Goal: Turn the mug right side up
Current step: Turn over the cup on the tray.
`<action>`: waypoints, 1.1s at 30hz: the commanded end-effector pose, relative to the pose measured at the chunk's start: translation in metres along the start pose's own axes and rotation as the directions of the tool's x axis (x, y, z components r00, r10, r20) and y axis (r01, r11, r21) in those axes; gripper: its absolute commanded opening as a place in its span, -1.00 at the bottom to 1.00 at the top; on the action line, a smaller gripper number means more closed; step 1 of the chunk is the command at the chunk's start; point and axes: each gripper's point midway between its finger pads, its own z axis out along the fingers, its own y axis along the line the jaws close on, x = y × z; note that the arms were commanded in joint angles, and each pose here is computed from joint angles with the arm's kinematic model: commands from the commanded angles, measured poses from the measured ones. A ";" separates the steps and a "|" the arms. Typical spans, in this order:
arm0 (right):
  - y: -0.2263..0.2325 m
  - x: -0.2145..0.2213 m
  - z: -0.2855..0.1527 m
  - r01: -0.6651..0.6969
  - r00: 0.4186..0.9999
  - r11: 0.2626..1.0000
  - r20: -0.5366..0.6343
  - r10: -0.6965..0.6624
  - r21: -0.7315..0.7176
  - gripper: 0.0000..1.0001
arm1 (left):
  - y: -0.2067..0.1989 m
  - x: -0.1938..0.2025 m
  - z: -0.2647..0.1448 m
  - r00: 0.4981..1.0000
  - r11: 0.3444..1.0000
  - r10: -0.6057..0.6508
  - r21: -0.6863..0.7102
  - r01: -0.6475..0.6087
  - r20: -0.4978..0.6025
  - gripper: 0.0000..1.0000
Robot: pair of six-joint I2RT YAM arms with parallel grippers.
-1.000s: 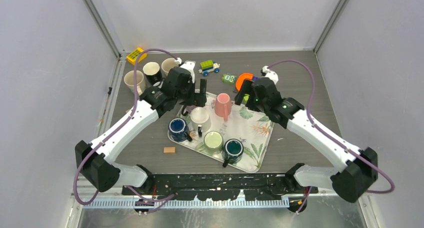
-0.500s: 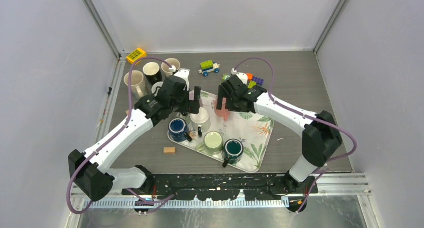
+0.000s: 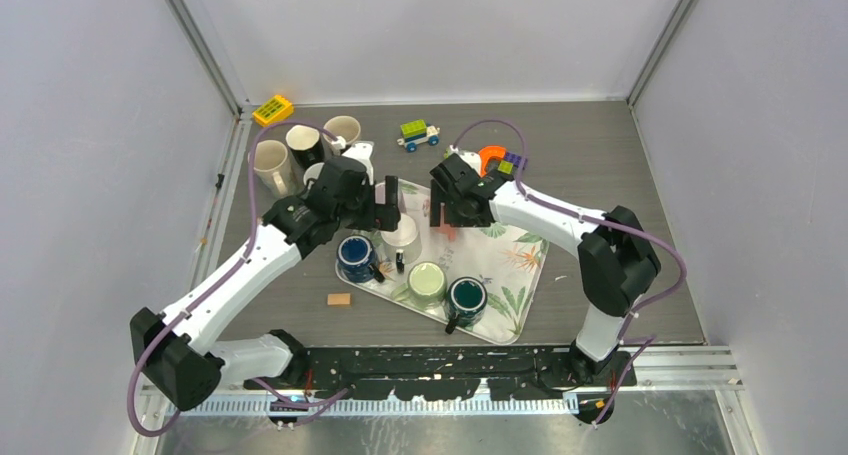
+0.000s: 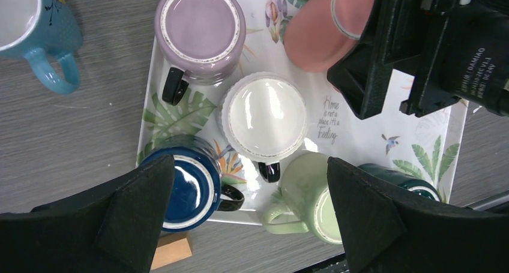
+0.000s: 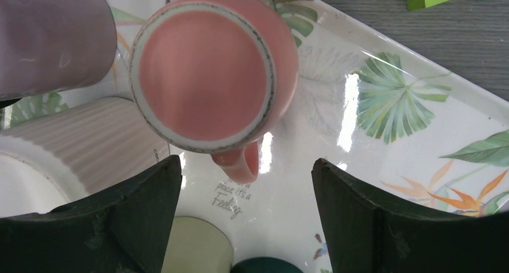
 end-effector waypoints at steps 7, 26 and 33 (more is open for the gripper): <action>0.011 -0.013 0.002 0.063 0.998 0.998 0.002 -0.063 -0.001 0.34 | -0.003 -0.009 -0.013 0.996 0.997 -0.063 0.040 0.060 0.056 0.99; 0.009 -0.018 -0.001 0.073 0.997 0.997 0.004 -0.073 0.020 -0.93 | -0.006 -0.001 -0.011 0.989 0.986 -0.147 0.077 0.145 0.017 1.00; 0.014 -0.040 -0.026 0.046 0.995 0.999 0.086 -0.043 -0.025 -0.99 | -0.022 -0.003 -0.008 0.974 0.955 -0.222 0.192 0.224 -0.036 0.99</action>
